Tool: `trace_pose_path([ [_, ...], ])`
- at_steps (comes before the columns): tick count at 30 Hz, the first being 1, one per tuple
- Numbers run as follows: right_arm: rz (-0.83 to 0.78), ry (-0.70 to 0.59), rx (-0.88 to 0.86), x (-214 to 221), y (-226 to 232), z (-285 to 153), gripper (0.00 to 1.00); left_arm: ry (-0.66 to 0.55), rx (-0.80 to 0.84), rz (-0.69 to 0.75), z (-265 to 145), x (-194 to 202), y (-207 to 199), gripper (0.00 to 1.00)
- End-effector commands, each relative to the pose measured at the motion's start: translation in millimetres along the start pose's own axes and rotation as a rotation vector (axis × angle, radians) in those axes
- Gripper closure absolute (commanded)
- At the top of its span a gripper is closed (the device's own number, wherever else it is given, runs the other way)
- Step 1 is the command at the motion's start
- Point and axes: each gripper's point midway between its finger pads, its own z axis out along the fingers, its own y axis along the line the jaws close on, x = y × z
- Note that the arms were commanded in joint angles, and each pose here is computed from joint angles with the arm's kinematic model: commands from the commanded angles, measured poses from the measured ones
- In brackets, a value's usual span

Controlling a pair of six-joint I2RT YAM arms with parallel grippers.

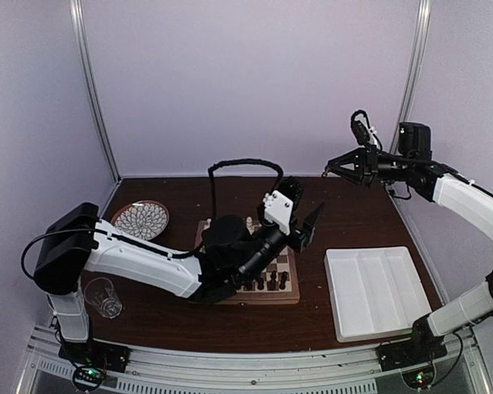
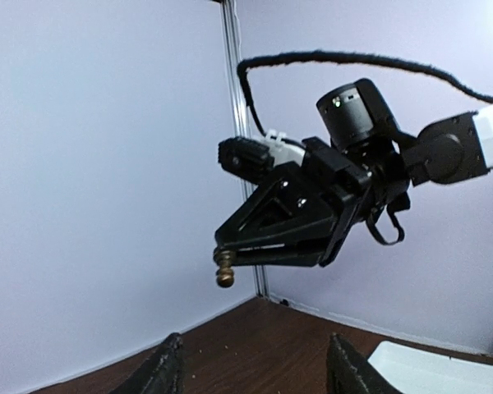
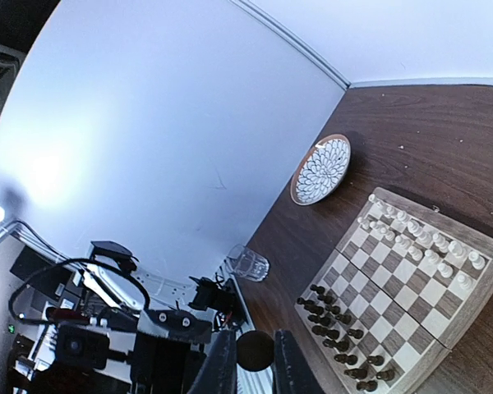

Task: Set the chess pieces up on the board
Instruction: Pass from the right arm to the left

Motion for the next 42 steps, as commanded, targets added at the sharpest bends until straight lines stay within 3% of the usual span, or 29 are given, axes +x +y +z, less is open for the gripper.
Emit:
trace_pose_path([
  [1,0.034,-0.069,-0.137,-25,35,-8,0.88,-0.163,-0.110,0.075,12,-48,-3,0.44],
  [12,0.032,-0.085,-0.156,-20,51,-17,0.86,-0.099,-0.172,0.027,45,-40,9,0.51],
  [28,0.016,-0.096,-0.175,-17,62,-21,0.84,-0.069,-0.065,-0.014,73,-31,-1,0.56],
  [42,0.014,-0.092,-0.182,-16,63,-22,0.84,-0.079,-0.071,-0.024,83,-36,4,0.63],
])
